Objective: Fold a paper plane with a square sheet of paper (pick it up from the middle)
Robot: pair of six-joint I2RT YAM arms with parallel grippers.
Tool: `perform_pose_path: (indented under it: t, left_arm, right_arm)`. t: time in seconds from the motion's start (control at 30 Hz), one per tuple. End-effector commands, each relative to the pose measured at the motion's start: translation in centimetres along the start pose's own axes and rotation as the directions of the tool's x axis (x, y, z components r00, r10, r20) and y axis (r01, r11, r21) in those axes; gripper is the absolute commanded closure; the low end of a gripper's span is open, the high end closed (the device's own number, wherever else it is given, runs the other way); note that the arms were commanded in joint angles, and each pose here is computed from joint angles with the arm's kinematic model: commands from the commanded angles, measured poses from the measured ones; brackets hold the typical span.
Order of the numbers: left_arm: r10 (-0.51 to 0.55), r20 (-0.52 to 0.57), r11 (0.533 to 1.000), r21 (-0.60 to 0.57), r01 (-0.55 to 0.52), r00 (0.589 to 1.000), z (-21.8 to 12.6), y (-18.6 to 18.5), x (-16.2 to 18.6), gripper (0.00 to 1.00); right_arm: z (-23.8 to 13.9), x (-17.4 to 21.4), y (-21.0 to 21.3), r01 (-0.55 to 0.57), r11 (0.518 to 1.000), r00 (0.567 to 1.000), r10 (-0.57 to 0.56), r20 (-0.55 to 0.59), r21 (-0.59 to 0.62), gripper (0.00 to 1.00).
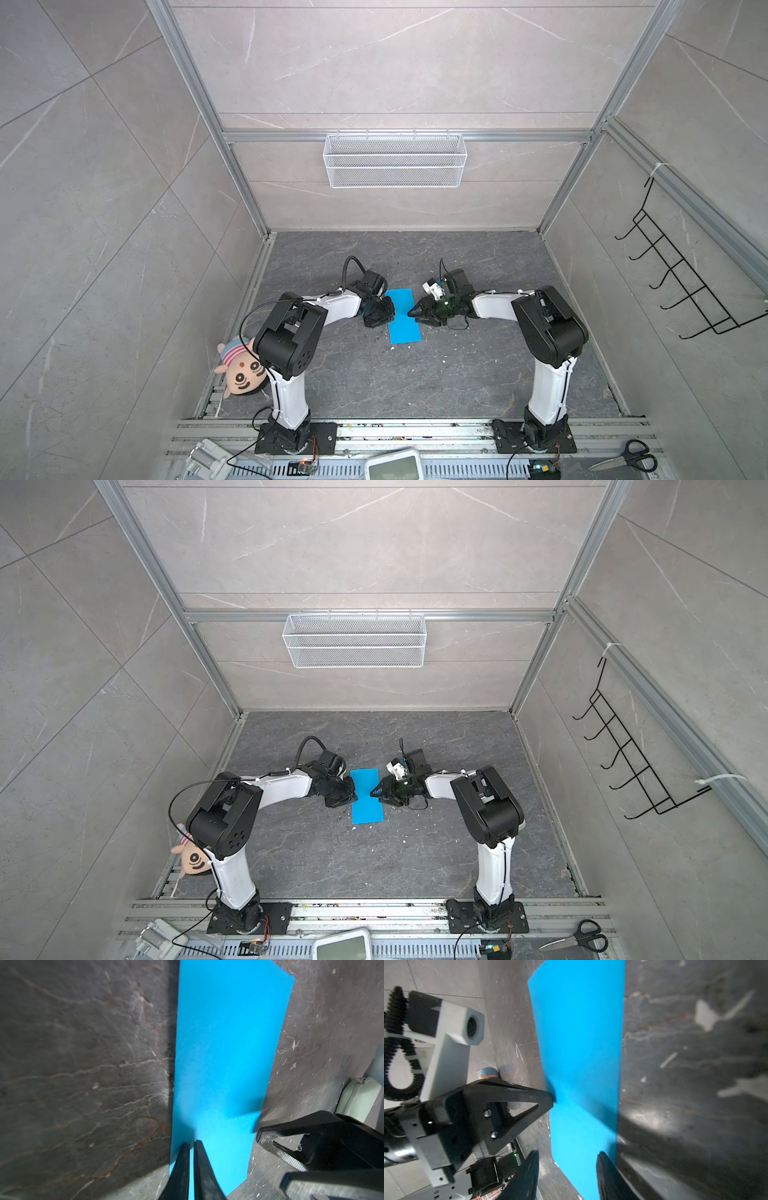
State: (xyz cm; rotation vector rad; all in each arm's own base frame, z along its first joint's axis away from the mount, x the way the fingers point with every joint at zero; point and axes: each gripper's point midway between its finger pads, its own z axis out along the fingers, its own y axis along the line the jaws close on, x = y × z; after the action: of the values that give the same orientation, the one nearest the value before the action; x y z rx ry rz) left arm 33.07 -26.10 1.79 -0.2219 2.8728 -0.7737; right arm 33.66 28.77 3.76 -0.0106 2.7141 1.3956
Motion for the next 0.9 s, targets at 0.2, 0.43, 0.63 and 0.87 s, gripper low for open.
perform_pose_path:
  t: [0.2, 0.43, 0.63, 0.87]
  left_arm:
    - [-0.067, -0.087, 0.973, -0.226, 0.046, 0.994, 2.3, 6.9, 3.2, 0.88]
    - [-0.079, -0.087, 0.970, -0.237, 0.056, 0.993, 2.3, 7.1, 3.3, 0.87]
    - [-0.082, -0.087, 0.968, -0.246, 0.058, 0.993, 2.3, 7.3, 3.3, 0.88]
    - [-0.084, -0.089, 0.967, -0.247, 0.060, 0.993, 2.3, 7.4, 3.4, 0.88]
  right_arm:
    - [-2.3, 4.3, -1.7, -0.027, 0.994, 0.999, 0.031, -0.039, 0.108, 0.50]
    - [-2.2, 7.2, -1.7, -0.047, 0.993, 0.994, 0.057, -0.094, 0.105, 0.48]
    - [-0.9, 7.6, -1.8, -0.056, 0.994, 0.991, 0.067, -0.117, 0.090, 0.47]
    - [-0.2, 6.8, -2.1, -0.069, 0.993, 0.991, 0.079, -0.105, 0.094, 0.47]
